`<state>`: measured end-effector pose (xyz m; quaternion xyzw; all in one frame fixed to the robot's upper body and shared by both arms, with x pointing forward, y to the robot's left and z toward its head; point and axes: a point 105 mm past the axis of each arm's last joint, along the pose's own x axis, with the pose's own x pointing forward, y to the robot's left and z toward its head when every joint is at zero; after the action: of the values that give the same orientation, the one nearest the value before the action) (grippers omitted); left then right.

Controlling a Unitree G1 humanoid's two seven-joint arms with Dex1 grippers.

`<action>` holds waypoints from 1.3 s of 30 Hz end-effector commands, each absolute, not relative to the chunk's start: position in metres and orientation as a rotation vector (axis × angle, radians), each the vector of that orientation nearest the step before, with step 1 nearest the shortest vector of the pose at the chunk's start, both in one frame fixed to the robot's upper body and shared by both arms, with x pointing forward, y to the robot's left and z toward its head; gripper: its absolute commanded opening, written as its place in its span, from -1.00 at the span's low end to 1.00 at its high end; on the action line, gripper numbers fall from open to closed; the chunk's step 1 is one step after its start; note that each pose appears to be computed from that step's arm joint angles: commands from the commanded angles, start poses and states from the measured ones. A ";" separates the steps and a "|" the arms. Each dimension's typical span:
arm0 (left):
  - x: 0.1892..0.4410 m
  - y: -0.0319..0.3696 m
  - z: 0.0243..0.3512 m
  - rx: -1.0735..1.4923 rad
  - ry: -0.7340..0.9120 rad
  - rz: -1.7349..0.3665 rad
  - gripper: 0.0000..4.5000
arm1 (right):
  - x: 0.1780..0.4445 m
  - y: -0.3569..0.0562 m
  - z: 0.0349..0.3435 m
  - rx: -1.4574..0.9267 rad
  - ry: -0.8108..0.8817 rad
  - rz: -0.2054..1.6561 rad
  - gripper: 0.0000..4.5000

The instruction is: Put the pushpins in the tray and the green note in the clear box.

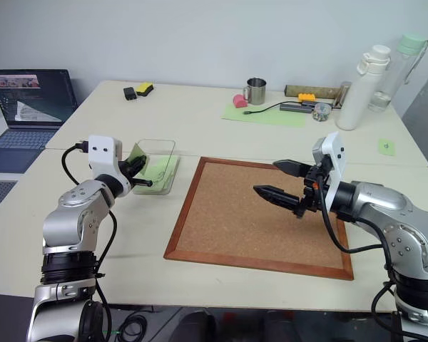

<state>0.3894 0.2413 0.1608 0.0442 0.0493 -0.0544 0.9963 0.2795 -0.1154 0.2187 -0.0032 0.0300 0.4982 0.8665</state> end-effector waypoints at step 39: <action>0.321 0.093 0.149 0.408 0.134 -1.076 0.86 | 0.256 -0.175 0.169 -0.208 0.210 0.817 1.00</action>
<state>0.3192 0.0908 0.1386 0.1952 0.0827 -0.5101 0.8336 0.2590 -0.1763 0.1565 -0.0846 0.1337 0.4014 0.9021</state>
